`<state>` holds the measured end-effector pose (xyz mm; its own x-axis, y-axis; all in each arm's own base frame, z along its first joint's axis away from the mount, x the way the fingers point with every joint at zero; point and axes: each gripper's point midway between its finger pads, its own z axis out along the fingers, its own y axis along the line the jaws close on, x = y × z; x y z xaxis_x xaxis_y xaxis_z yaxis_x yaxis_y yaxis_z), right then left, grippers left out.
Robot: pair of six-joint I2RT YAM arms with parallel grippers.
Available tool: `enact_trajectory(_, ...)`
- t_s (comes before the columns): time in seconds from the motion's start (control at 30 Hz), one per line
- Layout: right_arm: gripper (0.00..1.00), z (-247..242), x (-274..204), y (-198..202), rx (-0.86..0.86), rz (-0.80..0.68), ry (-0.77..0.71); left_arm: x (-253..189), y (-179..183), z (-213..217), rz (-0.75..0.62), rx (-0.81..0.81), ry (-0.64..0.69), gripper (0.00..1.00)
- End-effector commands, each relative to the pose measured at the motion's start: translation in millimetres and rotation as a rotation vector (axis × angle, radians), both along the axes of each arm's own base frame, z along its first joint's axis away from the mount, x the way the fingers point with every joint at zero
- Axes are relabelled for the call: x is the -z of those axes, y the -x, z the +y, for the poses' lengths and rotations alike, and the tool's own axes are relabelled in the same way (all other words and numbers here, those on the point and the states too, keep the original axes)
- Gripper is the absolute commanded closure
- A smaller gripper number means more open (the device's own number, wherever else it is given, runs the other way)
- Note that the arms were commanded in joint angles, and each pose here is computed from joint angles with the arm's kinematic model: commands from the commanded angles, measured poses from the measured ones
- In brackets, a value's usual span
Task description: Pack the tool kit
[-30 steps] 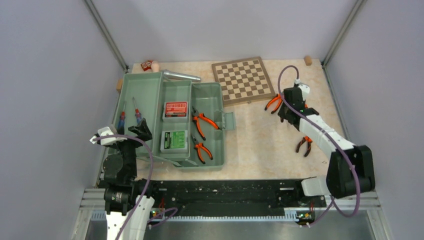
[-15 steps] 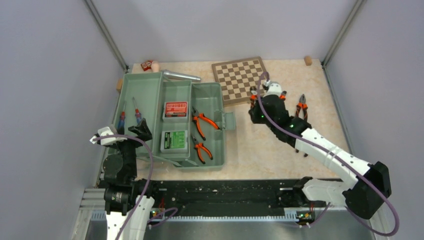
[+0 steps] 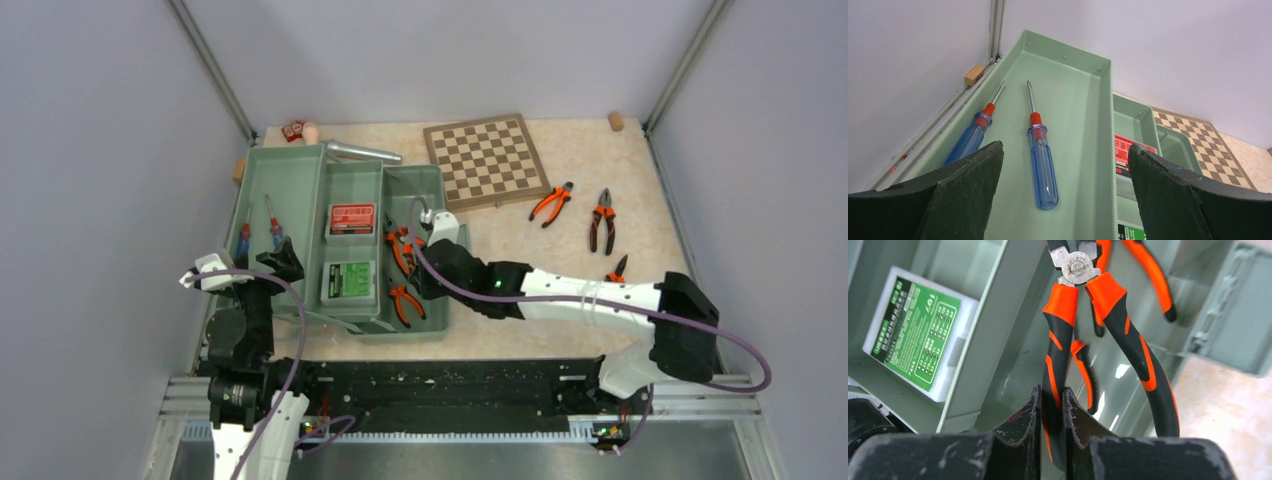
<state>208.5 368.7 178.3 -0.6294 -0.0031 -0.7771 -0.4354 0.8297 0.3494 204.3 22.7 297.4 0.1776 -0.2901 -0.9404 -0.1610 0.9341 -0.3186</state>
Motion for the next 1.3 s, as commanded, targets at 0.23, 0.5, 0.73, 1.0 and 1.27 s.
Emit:
enact_trajectory(0.23, 1.00, 66, -9, 4, -0.019, 0.033, -0.126, -8, 2, 0, -0.036, 0.000, 0.005, 0.01)
enact_trajectory(0.5, 1.00, 77, -16, 15, -0.029, -0.008, -0.109, -8, 2, 0, -0.037, 0.002, 0.004, 0.01)
enact_trajectory(0.73, 0.97, 72, 16, 12, 0.022, 0.027, -0.043, -7, 1, 0, -0.032, 0.001, 0.004, 0.01)
enact_trajectory(1.0, 0.83, 67, 46, 4, 0.067, 0.050, 0.018, -8, 1, 0, -0.032, 0.000, 0.004, 0.01)
enact_trajectory(1.27, 0.67, 65, 53, -1, 0.065, 0.056, 0.042, -8, 2, 0, -0.035, 0.000, 0.004, 0.01)
